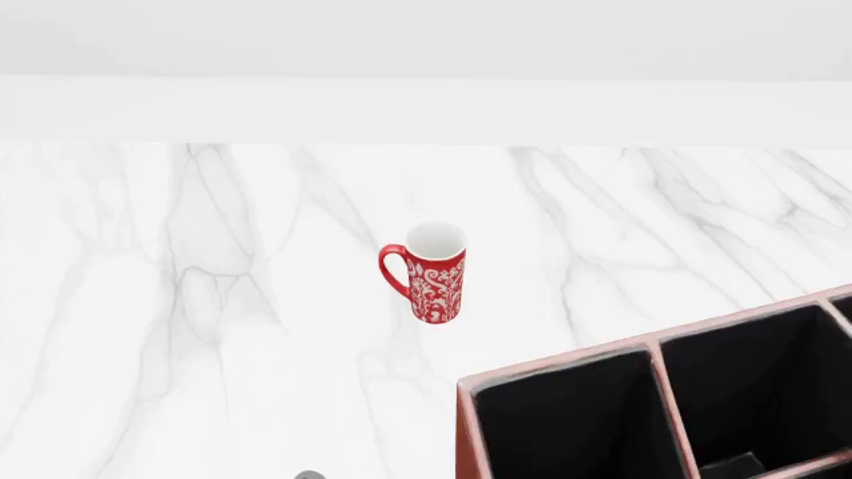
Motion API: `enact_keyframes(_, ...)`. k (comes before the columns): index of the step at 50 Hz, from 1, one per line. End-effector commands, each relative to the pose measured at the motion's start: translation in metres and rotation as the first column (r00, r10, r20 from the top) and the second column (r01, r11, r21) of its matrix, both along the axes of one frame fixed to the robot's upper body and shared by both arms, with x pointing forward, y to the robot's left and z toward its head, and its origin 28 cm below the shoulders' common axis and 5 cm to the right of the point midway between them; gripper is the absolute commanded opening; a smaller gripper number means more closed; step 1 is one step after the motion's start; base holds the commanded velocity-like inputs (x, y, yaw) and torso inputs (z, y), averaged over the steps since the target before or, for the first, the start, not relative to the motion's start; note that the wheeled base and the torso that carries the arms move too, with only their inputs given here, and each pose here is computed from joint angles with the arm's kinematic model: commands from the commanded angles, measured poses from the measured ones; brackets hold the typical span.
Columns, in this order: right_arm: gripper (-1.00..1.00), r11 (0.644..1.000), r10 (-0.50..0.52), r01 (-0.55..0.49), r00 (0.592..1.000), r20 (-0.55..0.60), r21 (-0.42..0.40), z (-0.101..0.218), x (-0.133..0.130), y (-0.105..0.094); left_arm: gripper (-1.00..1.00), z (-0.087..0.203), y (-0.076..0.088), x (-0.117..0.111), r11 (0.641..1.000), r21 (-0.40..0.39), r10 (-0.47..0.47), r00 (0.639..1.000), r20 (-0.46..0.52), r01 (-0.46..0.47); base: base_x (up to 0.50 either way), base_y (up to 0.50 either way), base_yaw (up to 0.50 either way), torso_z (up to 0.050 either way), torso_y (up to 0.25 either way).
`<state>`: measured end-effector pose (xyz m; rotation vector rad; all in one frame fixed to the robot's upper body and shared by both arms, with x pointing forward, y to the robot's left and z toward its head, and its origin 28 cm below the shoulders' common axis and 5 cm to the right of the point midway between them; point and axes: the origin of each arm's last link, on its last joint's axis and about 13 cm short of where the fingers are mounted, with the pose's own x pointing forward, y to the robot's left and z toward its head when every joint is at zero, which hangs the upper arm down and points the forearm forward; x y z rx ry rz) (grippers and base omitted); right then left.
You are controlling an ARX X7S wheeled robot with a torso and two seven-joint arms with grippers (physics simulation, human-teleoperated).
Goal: Pick up the book and place it in the left compartment of the caddy.
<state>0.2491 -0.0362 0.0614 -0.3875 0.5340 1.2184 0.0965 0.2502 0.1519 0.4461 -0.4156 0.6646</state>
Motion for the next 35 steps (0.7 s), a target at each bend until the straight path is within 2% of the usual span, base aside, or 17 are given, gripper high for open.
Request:
enact_keyframes(1,-1.0,0.996,0.049,-0.052,0.997,0.054,0.07,0.015,-0.019,0.004,1.0,0.0,0.0,0.0,1.0,0.0,0.0,1.0,0.0,0.0,0.0,0.0,0.0,0.0,0.0)
enact_keyframes(11,-1.0,0.976,0.108,-0.129,0.986,0.125,0.177,0.043,-0.053,0.005,1.0,0.0,0.0,0.0,1.0,-0.001,-0.003,1.0,0.0,0.003,0.0,0.0,0.0,0.0,0.0)
enact_keyframes(20,-1.0,0.966,0.11,-0.142,0.982,0.151,0.215,0.053,-0.062,0.004,1.0,0.0,-0.001,0.001,1.0,-0.001,-0.005,1.0,0.0,0.005,0.0,0.0,0.0,0.0,0.0)
enact_keyframes(31,-1.0,0.951,0.072,-0.125,0.979,0.19,0.284,0.068,-0.069,0.003,1.0,0.0,-0.001,0.001,1.0,-0.001,-0.006,1.0,0.0,0.006,0.0,0.0,0.0,0.0,0.001)
enact_keyframes(35,-1.0,0.939,0.011,-0.08,0.979,0.203,0.334,0.074,-0.068,0.001,1.0,0.0,-0.001,0.002,1.0,0.0,-0.007,1.0,-0.001,0.007,0.0,0.0,0.0,0.0,0.0)
